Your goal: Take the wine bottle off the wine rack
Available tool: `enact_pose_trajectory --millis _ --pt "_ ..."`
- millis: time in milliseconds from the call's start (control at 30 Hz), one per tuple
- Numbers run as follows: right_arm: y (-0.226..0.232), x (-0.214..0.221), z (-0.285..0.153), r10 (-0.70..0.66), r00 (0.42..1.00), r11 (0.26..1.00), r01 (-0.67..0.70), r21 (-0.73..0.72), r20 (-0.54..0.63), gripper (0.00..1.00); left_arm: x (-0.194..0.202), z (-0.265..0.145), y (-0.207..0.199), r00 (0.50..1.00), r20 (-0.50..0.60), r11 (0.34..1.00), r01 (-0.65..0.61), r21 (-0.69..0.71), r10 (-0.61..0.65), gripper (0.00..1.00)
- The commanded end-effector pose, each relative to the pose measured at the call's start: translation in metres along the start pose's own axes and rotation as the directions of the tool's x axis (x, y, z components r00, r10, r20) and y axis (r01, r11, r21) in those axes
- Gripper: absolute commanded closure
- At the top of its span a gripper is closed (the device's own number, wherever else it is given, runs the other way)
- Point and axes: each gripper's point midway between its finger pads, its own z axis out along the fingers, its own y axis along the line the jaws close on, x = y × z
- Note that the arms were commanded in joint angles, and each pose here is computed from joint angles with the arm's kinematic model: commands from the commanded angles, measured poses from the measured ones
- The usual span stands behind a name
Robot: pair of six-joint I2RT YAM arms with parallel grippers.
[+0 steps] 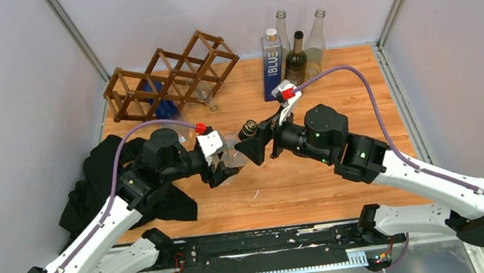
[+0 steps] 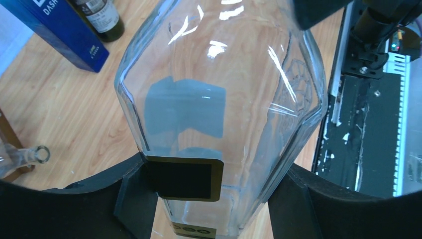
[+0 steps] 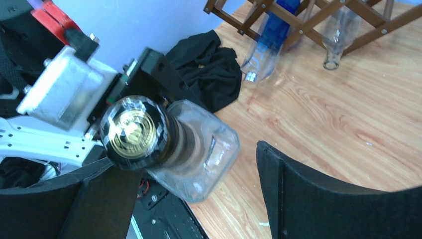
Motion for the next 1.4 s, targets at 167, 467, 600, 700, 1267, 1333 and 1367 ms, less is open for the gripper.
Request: enact_pose_trajectory --millis 167,467,600,700,1267,1333,1367 --pt "0.027 -0.04 0.023 0.001 0.995 0.995 0.009 -0.103 0.099 0.36 -0.049 -0.005 -0.007 0.989 0.145 0.999 0.018 0.041 -0.024 1.0" --pt "0.014 -0.035 0.032 -0.007 0.998 0.998 0.011 -0.069 0.067 1.0 -0.032 -0.003 0.006 0.995 0.068 0.997 0.072 -0.031 -0.07 0.37" --pt "-0.018 -0.038 0.03 -0.02 0.999 1.0 0.02 0.018 0.032 1.0 -0.003 0.0 0.015 0.975 -0.09 0.975 0.196 -0.103 -0.205 0.0" --pt "-0.046 -0.045 0.026 -0.075 0.997 0.992 0.073 0.104 0.015 1.0 0.006 -0.001 0.015 0.958 -0.169 0.971 0.218 -0.097 -0.232 0.0" --pt "-0.266 -0.128 -0.029 -0.201 0.98 0.709 0.144 0.69 0.001 1.0 0.021 -0.046 0.128 0.836 -0.318 0.864 0.313 -0.394 -0.447 0.0" --pt "-0.287 -0.141 -0.03 -0.212 0.977 0.674 0.147 0.724 -0.001 1.0 0.019 -0.052 0.137 0.832 -0.308 0.852 0.318 -0.417 -0.461 0.0" --pt "-0.295 -0.145 -0.028 -0.219 0.976 0.662 0.156 0.733 -0.01 1.0 0.017 -0.054 0.14 0.831 -0.302 0.846 0.32 -0.427 -0.466 0.0"
